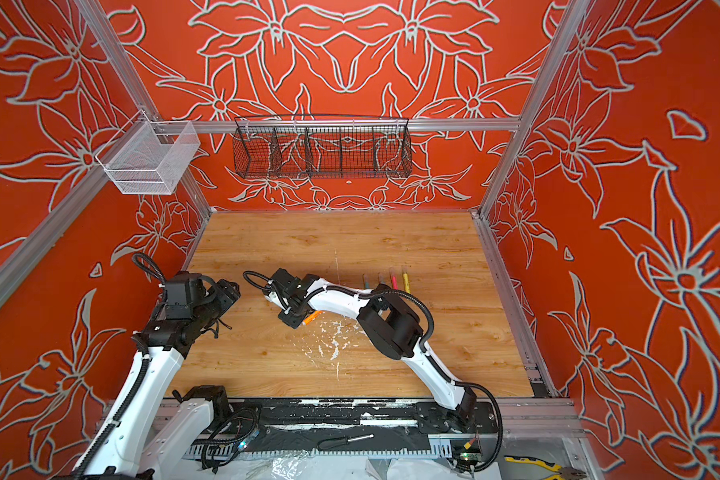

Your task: Insert the pens into the pen caps

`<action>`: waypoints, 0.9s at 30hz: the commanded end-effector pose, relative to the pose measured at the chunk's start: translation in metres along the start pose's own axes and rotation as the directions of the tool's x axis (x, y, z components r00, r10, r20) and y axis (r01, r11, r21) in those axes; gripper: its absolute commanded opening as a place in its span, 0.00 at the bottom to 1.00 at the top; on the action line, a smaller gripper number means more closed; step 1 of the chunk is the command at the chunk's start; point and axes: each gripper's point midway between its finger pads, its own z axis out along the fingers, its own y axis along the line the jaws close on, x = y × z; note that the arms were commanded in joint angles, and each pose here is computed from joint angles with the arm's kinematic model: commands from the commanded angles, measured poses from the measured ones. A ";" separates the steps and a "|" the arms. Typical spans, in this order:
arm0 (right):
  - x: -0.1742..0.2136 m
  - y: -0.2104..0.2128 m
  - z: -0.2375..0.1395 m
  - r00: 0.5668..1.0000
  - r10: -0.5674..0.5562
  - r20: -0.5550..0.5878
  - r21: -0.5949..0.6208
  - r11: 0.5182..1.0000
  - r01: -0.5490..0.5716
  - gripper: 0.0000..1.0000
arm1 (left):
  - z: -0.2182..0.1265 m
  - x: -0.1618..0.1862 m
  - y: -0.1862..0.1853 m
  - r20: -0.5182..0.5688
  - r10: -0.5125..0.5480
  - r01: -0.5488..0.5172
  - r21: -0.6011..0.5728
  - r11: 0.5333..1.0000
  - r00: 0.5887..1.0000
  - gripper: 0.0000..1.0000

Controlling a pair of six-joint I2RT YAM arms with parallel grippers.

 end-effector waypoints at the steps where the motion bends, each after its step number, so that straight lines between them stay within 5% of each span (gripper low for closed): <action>1: -0.013 0.001 -0.022 0.997 0.022 0.076 0.011 1.000 -0.023 0.14 | -0.003 -0.008 -0.007 0.020 -0.004 0.004 0.026 1.000 1.000 0.78; 11: -0.018 -0.024 -0.076 0.973 0.096 0.211 0.060 0.992 -0.111 0.11 | -0.003 -0.012 -0.053 0.000 0.034 -0.033 0.234 0.972 0.999 0.74; 19: 0.058 -0.055 -0.107 0.979 0.135 0.152 0.207 0.964 -0.165 0.11 | 0.009 0.000 -0.138 -0.046 0.216 -0.187 0.350 0.918 0.975 0.72; 27: 0.118 -0.079 -0.104 0.968 0.238 0.080 0.240 0.938 -0.251 0.11 | 0.038 0.024 -0.222 -0.153 0.311 -0.206 0.476 0.855 0.938 0.71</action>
